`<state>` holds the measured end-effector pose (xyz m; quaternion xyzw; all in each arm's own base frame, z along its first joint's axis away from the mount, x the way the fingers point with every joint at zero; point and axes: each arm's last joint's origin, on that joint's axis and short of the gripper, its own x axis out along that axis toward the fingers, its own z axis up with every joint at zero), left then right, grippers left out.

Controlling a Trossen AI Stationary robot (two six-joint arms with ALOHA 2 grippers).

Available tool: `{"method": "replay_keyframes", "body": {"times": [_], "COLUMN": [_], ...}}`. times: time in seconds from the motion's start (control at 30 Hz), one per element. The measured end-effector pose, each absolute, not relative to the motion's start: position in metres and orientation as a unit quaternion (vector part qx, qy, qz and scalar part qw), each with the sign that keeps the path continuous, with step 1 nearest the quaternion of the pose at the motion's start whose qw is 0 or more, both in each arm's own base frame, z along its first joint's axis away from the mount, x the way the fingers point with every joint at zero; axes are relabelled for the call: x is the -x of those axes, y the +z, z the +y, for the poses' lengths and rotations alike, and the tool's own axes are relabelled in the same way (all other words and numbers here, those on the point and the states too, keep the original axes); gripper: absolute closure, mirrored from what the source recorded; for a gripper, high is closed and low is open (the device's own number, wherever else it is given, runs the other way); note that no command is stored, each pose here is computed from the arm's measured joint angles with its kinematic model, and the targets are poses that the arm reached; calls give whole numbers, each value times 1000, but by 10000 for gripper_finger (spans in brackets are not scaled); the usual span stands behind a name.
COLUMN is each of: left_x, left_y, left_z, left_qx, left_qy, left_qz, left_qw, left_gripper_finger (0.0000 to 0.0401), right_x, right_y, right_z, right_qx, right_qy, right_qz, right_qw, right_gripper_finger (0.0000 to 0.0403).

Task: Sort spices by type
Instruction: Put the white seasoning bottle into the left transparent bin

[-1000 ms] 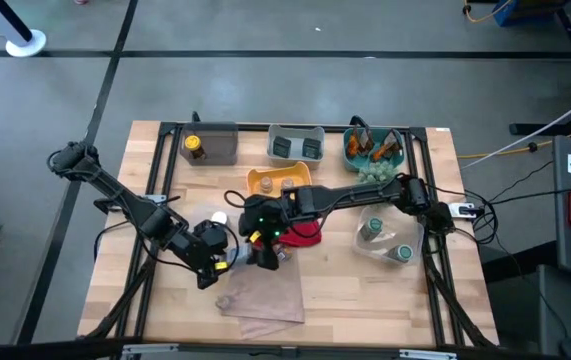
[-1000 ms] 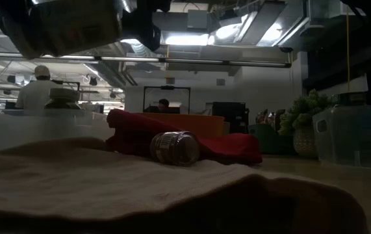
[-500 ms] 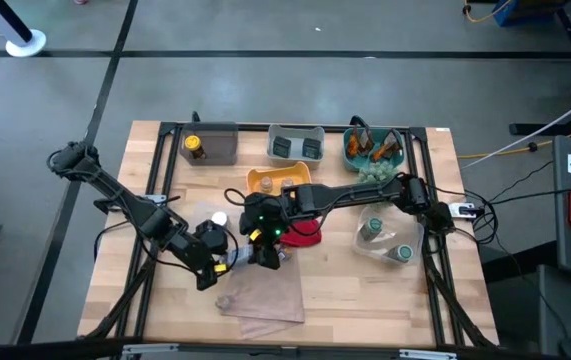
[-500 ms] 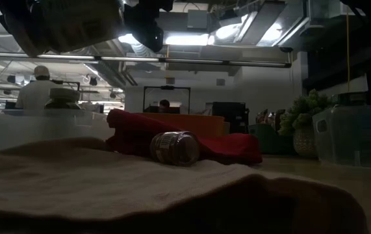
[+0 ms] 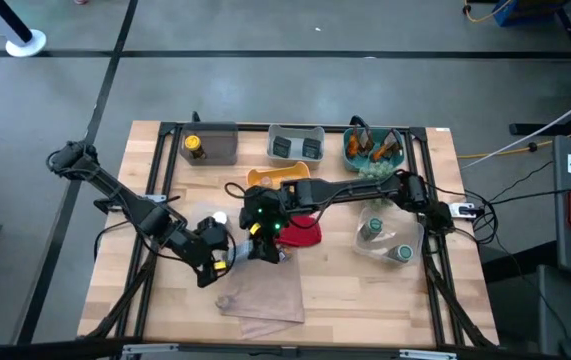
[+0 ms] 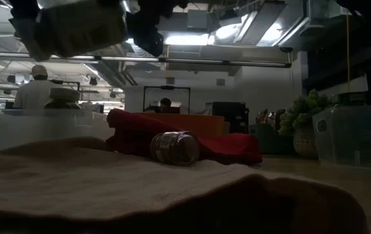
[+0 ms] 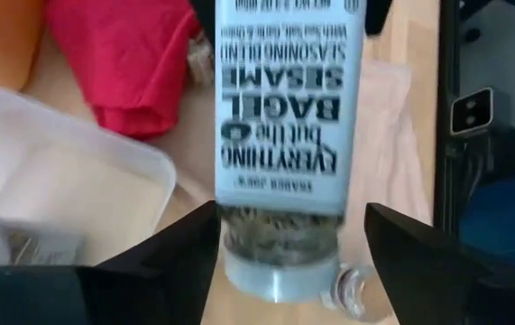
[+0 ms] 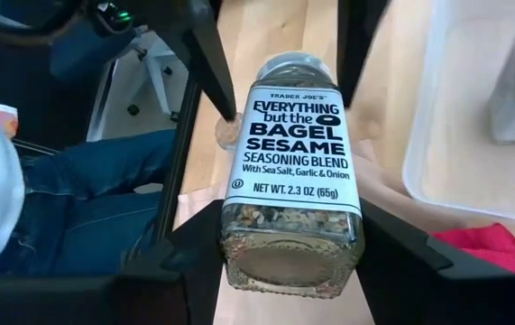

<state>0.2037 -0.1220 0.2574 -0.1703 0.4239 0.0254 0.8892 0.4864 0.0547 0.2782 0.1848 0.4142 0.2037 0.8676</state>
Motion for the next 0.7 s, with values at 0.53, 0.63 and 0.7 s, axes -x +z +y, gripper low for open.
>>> {"method": "replay_keyframes", "body": {"times": [0.53, 0.63, 0.7], "left_x": [-123, -110, -103], "left_y": [313, 323, 327], "left_z": [-68, -59, -54], "left_qx": [265, 271, 261], "left_qy": [97, 80, 68], "left_qz": [304, 271, 258], "left_qw": [910, 920, 928], "left_gripper_finger": [146, 147, 147], "right_x": [-493, -498, -500], "right_y": [307, 320, 326], "right_z": [24, 21, 18], "right_qx": [-144, -113, -96], "right_qy": [247, 239, 228], "right_qz": [338, 291, 267], "right_qw": [896, 919, 932], "right_gripper_finger": [201, 201, 201]}}
